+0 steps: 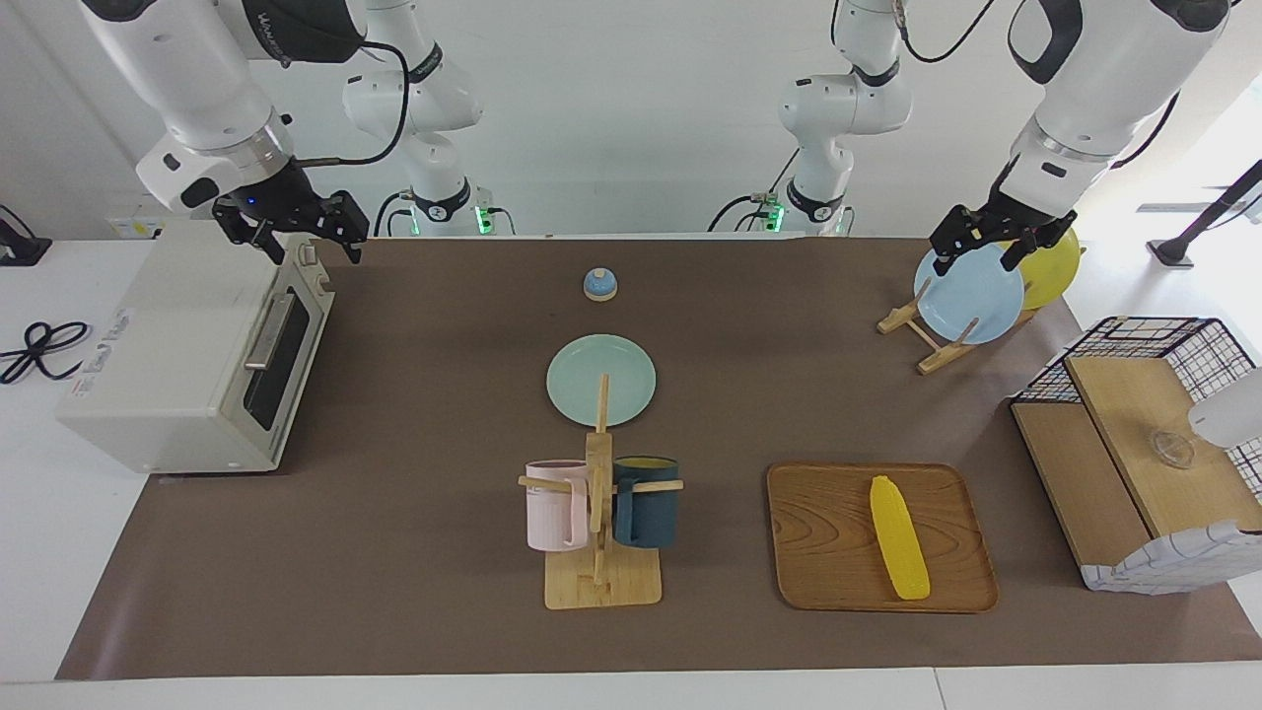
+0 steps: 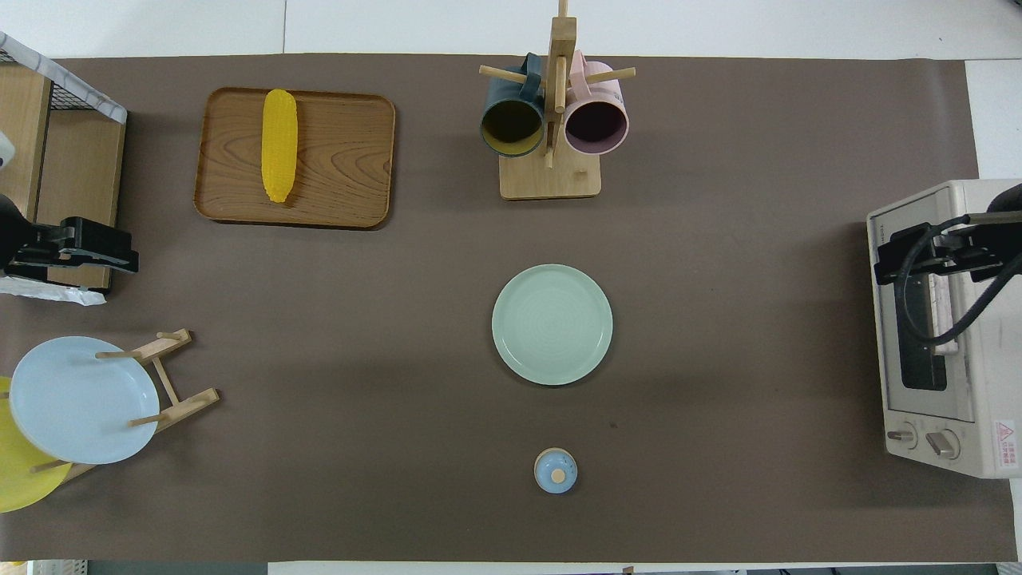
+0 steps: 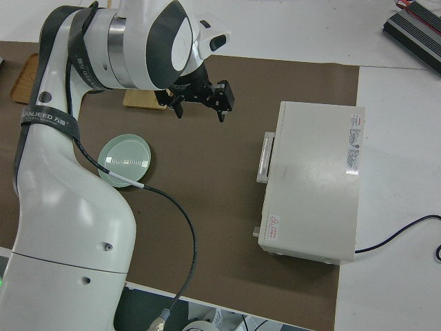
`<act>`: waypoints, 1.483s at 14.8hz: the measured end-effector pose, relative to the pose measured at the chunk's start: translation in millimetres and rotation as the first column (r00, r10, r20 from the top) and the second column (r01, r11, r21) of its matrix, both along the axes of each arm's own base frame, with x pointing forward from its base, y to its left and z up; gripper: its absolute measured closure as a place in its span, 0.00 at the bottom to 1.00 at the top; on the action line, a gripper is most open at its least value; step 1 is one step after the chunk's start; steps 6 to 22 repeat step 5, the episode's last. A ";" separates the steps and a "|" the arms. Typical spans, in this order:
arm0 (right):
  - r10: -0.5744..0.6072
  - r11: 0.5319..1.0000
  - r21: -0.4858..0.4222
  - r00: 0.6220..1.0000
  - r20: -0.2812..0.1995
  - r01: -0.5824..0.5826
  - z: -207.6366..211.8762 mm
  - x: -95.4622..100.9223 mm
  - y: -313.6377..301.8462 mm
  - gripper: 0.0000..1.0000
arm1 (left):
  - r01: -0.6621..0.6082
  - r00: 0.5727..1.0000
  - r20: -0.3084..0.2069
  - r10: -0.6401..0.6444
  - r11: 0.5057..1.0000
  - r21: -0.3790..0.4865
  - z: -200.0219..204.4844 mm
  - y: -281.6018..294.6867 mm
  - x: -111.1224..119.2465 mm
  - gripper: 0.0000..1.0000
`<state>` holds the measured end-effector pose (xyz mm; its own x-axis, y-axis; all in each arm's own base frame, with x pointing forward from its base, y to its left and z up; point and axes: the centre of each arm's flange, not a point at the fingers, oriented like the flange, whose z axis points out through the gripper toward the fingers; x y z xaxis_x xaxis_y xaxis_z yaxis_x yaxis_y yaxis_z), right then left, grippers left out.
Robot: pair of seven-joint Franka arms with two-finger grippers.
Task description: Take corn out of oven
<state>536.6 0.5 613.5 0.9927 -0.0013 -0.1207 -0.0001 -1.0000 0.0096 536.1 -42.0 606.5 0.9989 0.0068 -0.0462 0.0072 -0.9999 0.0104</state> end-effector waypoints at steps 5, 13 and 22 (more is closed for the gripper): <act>0.000 1.000 0.000 1.000 0.002 0.000 0.2 0.3 0.0 0.00 | 0.000 1.000 0.018 0.000 1.000 -0.002 8.6 -0.2 1.1 0.00; 0.000 1.000 0.000 1.000 0.002 0.000 0.2 0.3 0.0 0.00 | 0.000 1.000 0.018 0.000 1.000 -0.002 8.6 -0.2 1.1 0.00; 0.000 1.000 0.000 1.000 0.002 0.000 0.2 0.3 0.0 0.00 | 0.000 1.000 0.018 0.000 1.000 -0.002 8.6 -0.2 1.1 0.00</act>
